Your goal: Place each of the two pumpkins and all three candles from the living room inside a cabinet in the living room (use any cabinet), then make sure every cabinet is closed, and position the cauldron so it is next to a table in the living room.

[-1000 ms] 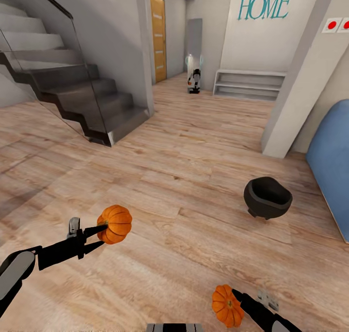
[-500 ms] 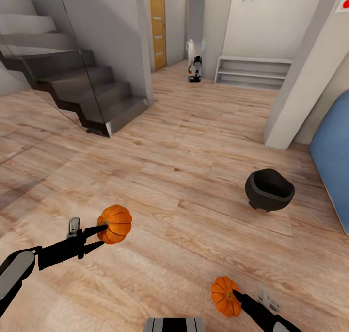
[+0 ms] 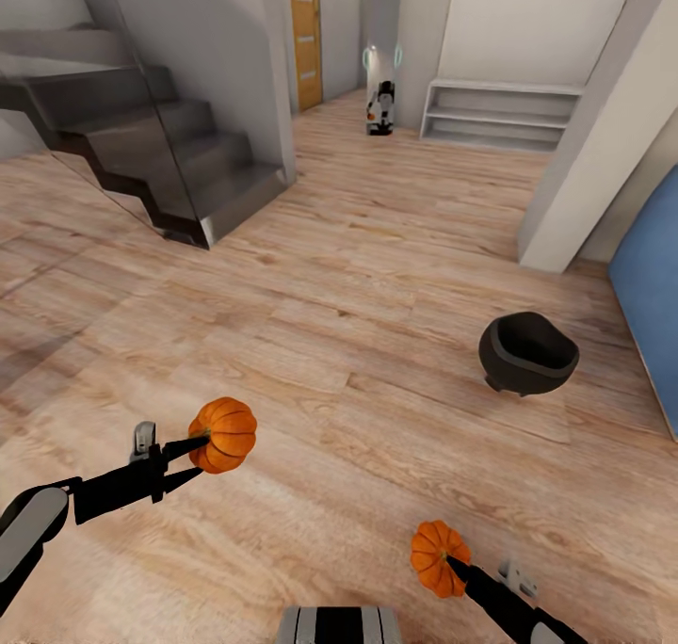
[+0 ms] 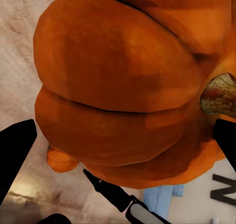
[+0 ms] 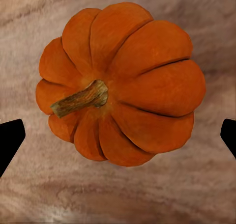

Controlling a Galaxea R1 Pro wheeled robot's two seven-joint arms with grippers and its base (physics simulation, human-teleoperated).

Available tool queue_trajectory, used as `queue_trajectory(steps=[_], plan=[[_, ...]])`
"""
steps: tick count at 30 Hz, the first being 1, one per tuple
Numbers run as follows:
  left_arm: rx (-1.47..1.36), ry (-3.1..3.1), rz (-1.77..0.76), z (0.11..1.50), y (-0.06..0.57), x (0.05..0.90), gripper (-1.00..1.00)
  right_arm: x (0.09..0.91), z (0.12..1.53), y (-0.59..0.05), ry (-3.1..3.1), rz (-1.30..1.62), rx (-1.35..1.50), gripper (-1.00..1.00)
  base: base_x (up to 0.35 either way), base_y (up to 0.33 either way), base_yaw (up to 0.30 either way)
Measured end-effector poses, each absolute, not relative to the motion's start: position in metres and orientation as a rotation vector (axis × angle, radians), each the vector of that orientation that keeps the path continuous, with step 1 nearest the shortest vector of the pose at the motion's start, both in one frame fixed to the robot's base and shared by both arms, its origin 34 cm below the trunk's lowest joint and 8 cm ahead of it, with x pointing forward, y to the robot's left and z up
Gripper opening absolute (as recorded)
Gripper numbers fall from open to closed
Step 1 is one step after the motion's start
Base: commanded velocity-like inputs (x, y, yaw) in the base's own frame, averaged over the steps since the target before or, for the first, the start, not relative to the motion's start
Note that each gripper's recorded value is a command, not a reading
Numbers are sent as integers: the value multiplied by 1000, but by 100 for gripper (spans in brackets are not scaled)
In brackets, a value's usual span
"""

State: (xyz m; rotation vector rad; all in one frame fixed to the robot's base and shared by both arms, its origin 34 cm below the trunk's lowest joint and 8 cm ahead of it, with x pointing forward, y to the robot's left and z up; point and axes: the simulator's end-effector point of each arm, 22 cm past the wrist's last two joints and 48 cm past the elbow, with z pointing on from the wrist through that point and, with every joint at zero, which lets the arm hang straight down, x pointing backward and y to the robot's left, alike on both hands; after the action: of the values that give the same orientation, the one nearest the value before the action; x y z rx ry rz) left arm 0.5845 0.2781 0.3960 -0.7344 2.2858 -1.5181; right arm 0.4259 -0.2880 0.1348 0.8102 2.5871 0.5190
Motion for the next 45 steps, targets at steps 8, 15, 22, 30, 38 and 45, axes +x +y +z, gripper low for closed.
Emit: queue_trajectory(steps=[8, 15, 22, 30, 38, 45], plan=[[-765, 2308, -1518, 379, 278, 581, -100, 421, 127, -288, 2568, 544, 880, 100, 0, 0, 0], [-791, 2330, -1518, 364, 277, 577, -100, 409, 116, -292, 2575, 525, 941, 100, 0, 0, 0], [-818, 2350, -1517, 349, 277, 572, -100, 408, 112, -297, 2512, 552, 1050, 100, 0, 0, 0], [-819, 2347, -1520, 349, 276, 573, -100, 406, 118, -320, 2434, 565, 1139, 100, 0, 0, 0], [-818, 2348, -1519, 349, 277, 573, -100, 404, 119, -330, 2431, 553, 1158, 100, 32, 0, 0], [-809, 2347, -1521, 351, 275, 574, -100, 402, 118, -331, 2435, 546, 1162, 100, 97, 0, 0]])
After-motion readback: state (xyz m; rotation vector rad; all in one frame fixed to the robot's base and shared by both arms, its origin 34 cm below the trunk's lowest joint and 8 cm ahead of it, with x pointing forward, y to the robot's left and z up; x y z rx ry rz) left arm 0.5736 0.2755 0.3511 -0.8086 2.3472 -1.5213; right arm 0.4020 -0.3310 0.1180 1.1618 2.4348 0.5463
